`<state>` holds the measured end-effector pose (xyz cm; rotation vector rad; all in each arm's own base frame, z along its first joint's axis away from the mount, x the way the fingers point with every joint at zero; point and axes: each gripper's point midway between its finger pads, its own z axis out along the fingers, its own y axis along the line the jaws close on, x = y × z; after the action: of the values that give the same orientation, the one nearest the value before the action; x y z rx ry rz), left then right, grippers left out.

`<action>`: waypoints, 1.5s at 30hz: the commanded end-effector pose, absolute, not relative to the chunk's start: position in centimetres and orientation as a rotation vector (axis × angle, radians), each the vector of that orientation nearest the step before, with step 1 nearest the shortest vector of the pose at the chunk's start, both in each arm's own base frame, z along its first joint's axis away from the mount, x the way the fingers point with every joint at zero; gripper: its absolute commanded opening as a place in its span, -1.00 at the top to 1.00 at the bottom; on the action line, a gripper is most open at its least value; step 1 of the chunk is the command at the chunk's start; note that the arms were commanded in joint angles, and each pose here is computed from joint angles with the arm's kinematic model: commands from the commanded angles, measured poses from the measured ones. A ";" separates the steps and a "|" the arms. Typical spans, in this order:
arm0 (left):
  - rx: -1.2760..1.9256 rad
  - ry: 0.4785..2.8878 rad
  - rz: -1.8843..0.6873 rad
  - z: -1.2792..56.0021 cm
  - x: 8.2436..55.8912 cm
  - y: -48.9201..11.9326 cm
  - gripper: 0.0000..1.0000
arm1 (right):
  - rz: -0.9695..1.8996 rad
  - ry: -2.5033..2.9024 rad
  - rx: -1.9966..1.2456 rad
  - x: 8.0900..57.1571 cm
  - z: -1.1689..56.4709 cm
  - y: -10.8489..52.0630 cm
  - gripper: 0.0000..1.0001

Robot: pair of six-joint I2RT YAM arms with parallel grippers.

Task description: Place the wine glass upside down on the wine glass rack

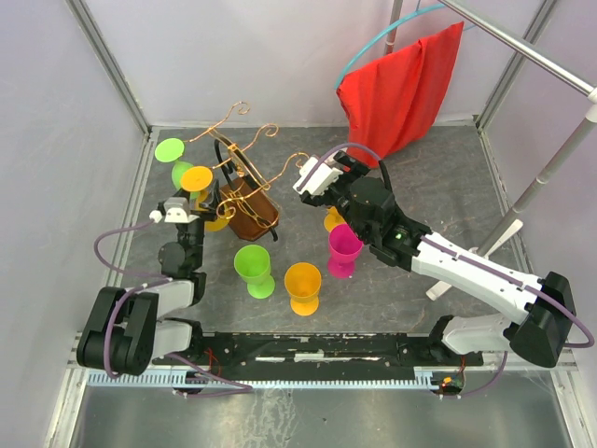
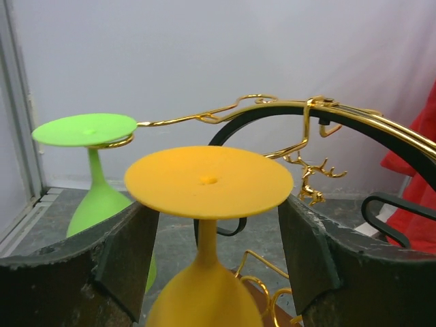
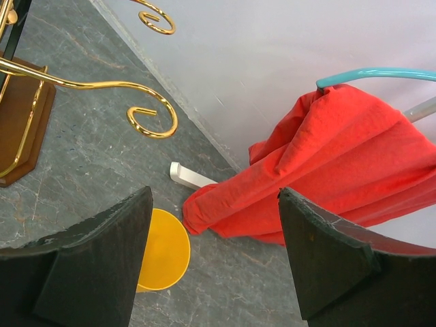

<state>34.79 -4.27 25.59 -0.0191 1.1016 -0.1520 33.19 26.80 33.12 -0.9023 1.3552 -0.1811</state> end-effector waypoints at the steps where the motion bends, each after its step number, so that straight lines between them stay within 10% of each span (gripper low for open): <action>1: -0.110 1.089 -0.120 25.7 33.5 -2.5 -0.54 | -0.152 1.331 -0.826 33.3 35.4 26.4 -0.65; 23: -0.320 1.352 0.108 25.1 26.9 3.2 -0.57 | -0.046 1.611 -0.620 35.1 35.5 23.2 -0.72; 45: 0.179 1.357 -0.128 47.7 32.2 -5.7 -0.61 | -0.022 2.039 -0.297 37.5 30.8 14.8 -0.75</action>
<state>31.82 -1.13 43.83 -0.0737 1.4111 0.0211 37.75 15.49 31.41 -0.3682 1.9887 -0.0806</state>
